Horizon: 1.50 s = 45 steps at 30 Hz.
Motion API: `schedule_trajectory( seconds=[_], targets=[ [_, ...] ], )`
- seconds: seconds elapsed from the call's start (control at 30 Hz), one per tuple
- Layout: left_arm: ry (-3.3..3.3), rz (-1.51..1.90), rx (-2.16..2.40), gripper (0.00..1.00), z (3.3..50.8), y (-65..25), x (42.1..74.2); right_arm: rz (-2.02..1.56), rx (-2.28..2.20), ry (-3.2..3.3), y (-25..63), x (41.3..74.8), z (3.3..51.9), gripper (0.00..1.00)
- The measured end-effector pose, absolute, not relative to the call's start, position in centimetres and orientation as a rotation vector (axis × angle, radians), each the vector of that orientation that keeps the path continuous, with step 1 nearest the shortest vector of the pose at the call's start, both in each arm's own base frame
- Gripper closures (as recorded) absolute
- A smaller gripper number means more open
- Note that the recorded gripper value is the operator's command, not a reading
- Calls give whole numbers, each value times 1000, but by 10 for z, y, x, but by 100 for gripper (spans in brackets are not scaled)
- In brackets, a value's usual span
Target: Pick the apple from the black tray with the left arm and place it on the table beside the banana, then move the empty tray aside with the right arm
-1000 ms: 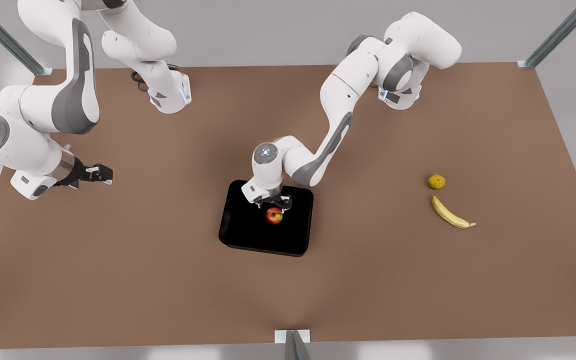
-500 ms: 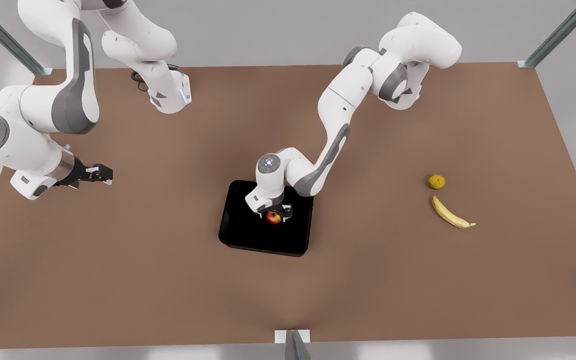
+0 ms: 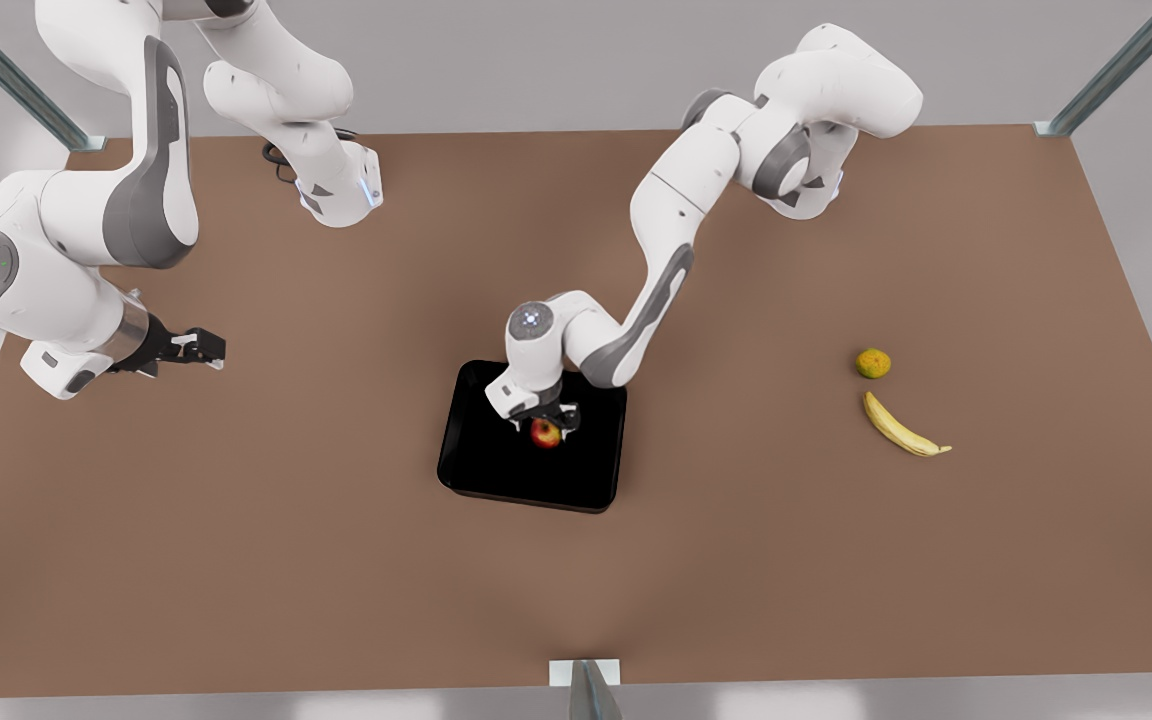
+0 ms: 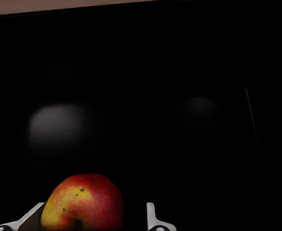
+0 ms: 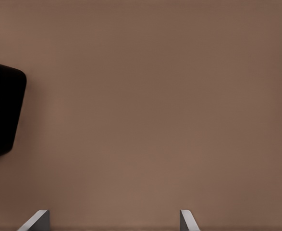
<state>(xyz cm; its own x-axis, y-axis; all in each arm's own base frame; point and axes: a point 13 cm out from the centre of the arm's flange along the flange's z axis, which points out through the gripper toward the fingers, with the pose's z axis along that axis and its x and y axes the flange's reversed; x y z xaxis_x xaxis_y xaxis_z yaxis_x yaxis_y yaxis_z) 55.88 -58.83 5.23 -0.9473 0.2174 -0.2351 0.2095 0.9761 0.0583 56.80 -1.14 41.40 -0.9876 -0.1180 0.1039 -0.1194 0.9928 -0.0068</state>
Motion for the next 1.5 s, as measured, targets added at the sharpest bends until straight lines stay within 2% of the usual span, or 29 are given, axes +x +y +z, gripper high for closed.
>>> schedule_trajectory(
  seconds=[0.33, 0.5, 0.57, 0.63, 0.83, 0.97, 1.17, 1.4, 1.5],
  targets=[
    [2894, 79, 294, 2, 45, -580, 559, 20, 179, -3033, -12, 568, 414, 0],
    [2893, 82, 287, 22, 44, -579, 560, 20, 180, -3033, -12, 568, 414, 0],
    [2892, 83, 284, 22, 44, -578, 561, 20, 180, -3033, -12, 568, 414, 0],
    [2890, 82, 282, 28, 45, -578, 561, 20, 180, -3033, -12, 568, 414, 0],
    [2887, 76, 272, 27, 53, -580, 563, 20, 179, -3033, -12, 568, 414, 0],
    [2893, 76, 262, 27, 75, -581, 563, 20, 179, -3033, -12, 568, 414, 0],
    [2927, 76, 224, 28, 149, -575, 561, 20, 180, -3033, -12, 568, 414, 0],
    [3044, 115, 96, 28, 221, -489, 598, 20, 183, -3035, -10, 570, 415, 0],
    [3106, 166, 75, 28, 231, -440, 610, 25, 259, -3067, 20, 578, 443, 0]
  ],
)
